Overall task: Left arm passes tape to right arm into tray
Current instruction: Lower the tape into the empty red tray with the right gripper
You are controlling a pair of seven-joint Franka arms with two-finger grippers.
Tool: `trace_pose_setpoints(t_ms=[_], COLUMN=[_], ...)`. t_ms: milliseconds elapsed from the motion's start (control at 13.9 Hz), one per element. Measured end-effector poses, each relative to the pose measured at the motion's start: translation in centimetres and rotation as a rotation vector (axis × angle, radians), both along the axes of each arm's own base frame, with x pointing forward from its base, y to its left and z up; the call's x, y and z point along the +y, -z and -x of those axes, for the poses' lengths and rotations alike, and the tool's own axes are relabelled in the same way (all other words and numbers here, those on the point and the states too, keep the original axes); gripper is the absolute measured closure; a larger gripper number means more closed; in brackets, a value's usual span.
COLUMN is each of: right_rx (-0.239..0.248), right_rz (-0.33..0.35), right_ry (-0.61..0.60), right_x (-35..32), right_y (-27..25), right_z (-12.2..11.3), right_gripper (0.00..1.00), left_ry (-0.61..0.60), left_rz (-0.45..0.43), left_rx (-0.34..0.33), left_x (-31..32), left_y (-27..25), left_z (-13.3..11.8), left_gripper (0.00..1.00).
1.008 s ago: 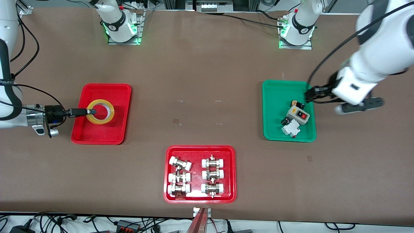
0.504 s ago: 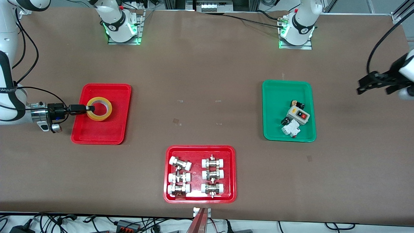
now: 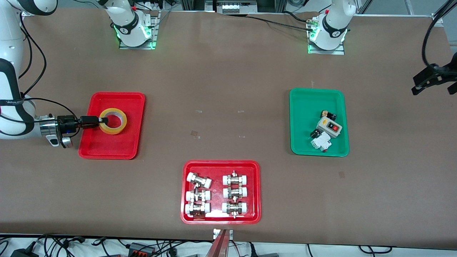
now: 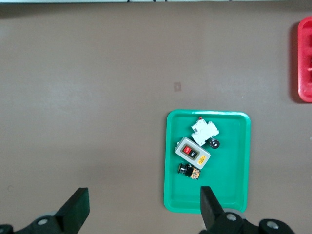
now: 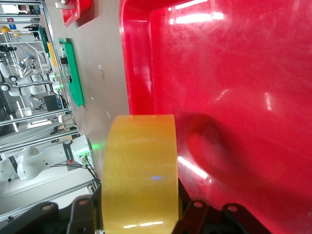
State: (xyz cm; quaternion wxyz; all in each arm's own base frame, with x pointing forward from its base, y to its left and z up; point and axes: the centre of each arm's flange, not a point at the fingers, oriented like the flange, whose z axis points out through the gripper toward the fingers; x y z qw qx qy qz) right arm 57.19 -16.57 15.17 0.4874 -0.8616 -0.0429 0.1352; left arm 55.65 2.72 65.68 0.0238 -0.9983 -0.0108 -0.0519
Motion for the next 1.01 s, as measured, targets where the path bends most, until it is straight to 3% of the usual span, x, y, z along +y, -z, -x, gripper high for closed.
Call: trace_pose_setpoints(t_ms=[288, 648, 792, 1008], right_rx=[-0.005, 0.003, 0.000, -0.034], right_rz=[0.007, 0.001, 0.002, 0.023], right_ry=[0.004, 0.009, 0.008, 0.007], right_x=[-0.1, -0.1, 0.0, -0.3], right_y=[0.3, 1.0, 1.0, 0.3], right_z=[0.0, 0.1, 0.0, -1.0], right_gripper=[0.48, 0.48, 0.32, 0.01], left_ry=[-0.044, -0.055, -0.058, -0.058], left_rz=[0.005, 0.006, 0.006, 0.010], left_rx=[-0.017, 0.042, 0.047, 0.053], left_x=[-0.5, -0.4, -0.2, -0.3], left_y=[-1.1, -0.7, -0.8, -0.6], left_z=[0.1, 0.5, 0.6, 0.5], left_gripper=[0.00, 0.00, 0.00, 0.00])
